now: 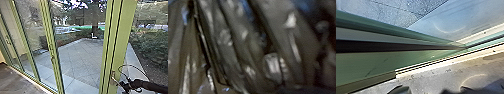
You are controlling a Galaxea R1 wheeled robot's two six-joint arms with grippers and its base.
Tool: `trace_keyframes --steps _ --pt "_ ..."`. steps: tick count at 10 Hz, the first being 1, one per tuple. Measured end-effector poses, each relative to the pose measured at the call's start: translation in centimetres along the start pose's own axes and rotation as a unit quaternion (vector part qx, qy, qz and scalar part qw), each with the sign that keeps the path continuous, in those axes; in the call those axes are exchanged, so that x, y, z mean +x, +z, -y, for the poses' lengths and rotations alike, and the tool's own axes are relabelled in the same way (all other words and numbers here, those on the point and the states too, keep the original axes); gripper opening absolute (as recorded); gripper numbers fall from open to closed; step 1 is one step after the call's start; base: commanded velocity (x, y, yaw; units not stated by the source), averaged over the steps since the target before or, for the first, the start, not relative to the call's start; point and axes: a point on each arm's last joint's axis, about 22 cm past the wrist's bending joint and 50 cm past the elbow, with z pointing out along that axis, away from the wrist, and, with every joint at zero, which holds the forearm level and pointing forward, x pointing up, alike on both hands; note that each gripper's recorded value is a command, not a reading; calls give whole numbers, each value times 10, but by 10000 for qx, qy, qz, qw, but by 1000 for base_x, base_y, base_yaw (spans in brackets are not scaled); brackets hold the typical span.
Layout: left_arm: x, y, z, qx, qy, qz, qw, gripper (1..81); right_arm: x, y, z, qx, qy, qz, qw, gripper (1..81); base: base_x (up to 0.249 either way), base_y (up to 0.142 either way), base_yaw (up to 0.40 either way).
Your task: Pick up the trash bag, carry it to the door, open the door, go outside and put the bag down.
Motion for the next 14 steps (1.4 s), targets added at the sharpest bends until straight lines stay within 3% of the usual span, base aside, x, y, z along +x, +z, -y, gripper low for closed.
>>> trace_keyframes --steps 5,7,9,14 --pt "-3 0 0 5 -16 24 10000 10 -1 9 -2 66 58 -52 9999 811 0 0 0" --pt "-24 0 1 29 -108 219 9997 10 -1 25 -8 27 99 95 9999 811 0 0 0" --pt "-41 -1 1 41 -182 404 9990 10 4 30 -10 -79 -78 272 9996 811 0 0 0" --pt "-47 -2 4 66 -200 454 9987 10 10 32 -5 77 -51 140 9999 811 0 0 0"
